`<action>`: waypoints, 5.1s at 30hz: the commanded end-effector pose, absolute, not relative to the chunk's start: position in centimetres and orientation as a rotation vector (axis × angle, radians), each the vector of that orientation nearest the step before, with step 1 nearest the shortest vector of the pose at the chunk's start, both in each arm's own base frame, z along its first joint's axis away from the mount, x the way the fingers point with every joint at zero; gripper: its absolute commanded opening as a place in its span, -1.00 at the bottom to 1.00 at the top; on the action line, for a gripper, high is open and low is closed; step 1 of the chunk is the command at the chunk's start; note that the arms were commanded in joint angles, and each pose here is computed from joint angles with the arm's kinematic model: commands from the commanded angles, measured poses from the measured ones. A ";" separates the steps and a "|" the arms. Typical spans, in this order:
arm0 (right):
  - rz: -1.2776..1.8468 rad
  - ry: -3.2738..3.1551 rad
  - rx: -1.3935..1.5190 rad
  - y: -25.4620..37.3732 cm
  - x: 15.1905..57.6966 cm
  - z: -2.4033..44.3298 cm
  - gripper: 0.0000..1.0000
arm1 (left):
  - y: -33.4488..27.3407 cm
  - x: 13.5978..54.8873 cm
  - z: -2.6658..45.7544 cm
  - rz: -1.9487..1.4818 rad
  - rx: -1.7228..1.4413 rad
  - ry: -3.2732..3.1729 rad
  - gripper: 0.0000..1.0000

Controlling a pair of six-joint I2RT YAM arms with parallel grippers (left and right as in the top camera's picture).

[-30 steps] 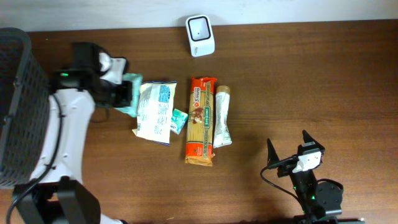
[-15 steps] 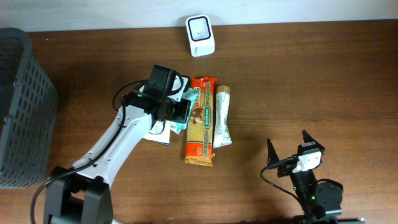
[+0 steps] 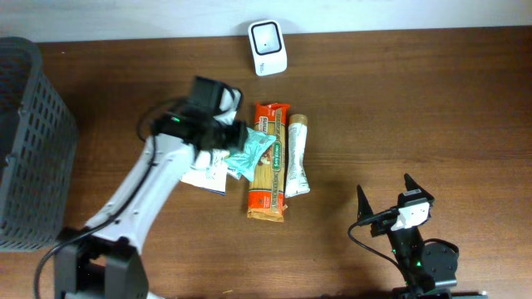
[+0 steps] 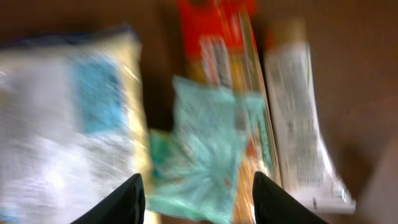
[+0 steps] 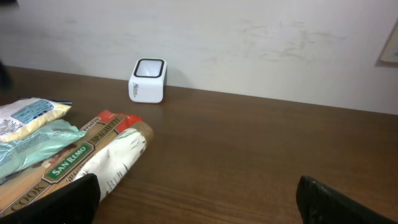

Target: Scan the item barcode

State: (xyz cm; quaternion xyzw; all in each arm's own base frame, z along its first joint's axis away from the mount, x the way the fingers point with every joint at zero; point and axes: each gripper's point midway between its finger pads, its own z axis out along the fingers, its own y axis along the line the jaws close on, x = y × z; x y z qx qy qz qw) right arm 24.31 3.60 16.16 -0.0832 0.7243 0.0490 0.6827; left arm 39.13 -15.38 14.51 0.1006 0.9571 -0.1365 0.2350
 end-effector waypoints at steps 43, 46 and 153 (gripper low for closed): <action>0.109 1.628 -0.170 3.4 24.4 15.9 0.97 | 40.2 23.1 12.2 0.679 -1.435 2.525 0.59; 0.109 1.628 -0.170 3.4 24.4 15.9 0.97 | 40.2 22.6 9.9 0.671 -1.463 2.585 0.41; 0.109 1.628 -0.170 3.4 24.4 15.9 0.97 | 11.3 35.8 27.4 0.073 0.053 2.414 0.98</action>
